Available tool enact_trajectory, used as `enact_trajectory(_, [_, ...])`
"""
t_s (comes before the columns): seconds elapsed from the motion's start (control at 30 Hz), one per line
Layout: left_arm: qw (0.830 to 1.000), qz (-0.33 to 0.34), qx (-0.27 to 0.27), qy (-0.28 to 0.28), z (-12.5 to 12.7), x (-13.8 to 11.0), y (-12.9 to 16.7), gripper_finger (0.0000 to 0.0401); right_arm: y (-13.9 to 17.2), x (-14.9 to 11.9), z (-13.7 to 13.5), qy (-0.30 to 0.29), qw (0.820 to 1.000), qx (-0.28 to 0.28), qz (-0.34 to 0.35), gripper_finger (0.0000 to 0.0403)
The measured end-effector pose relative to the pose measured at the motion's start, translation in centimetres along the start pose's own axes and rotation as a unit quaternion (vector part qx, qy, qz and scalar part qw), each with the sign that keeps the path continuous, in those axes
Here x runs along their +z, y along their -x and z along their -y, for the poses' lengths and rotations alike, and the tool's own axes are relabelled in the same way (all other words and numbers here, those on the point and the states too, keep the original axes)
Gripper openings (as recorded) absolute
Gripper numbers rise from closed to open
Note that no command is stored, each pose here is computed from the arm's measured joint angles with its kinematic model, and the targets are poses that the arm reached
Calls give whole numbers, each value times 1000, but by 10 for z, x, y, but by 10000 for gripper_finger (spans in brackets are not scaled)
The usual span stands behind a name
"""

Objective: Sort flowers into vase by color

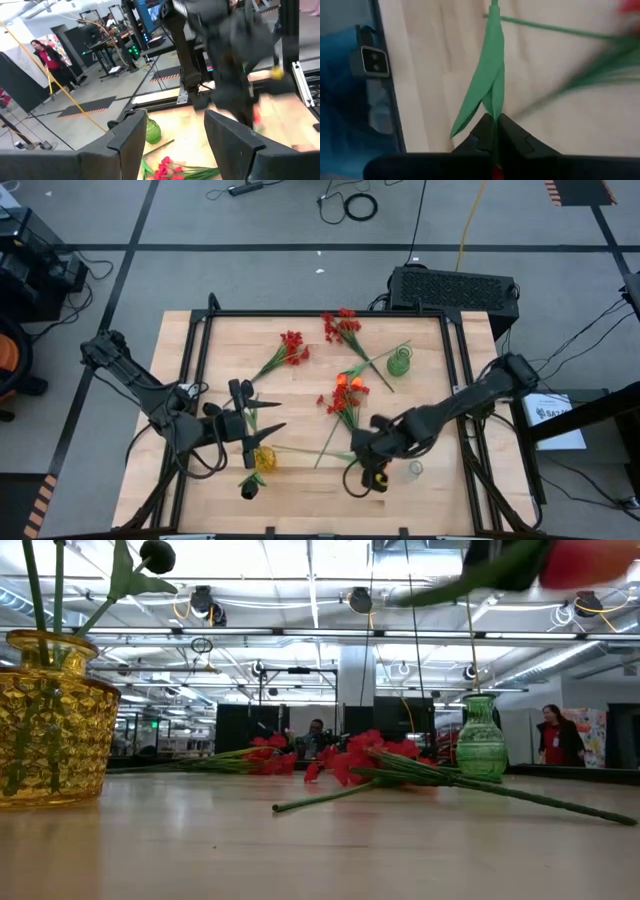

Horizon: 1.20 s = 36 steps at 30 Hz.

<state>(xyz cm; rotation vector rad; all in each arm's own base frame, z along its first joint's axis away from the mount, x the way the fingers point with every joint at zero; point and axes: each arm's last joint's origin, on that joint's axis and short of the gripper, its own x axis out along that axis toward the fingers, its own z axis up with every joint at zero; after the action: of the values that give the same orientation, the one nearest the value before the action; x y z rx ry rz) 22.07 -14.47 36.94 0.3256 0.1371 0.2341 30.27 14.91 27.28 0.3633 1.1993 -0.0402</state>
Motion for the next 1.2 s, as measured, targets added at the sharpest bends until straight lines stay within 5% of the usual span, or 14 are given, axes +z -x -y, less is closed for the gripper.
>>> enact_trajectory(0.27, [1000, 3, 1, 12, -13, 5, -13, 208, 123, 20, 7, 60, 984, -155, 61, 3])
enact_trajectory(0.47, [1000, 1, -8, 16, -37, 21, -24, 208, 169, 40, 22, 116, 952, -234, 160, 3])
enact_trajectory(0.83, [977, -73, 53, -192, -40, 6, -57, 208, 148, 79, 53, 95, 944, -279, 147, 2])
enact_trajectory(1.2, [958, -139, 57, -242, -37, -10, -81, 202, 131, 95, 43, 122, 957, -213, 157, 3])
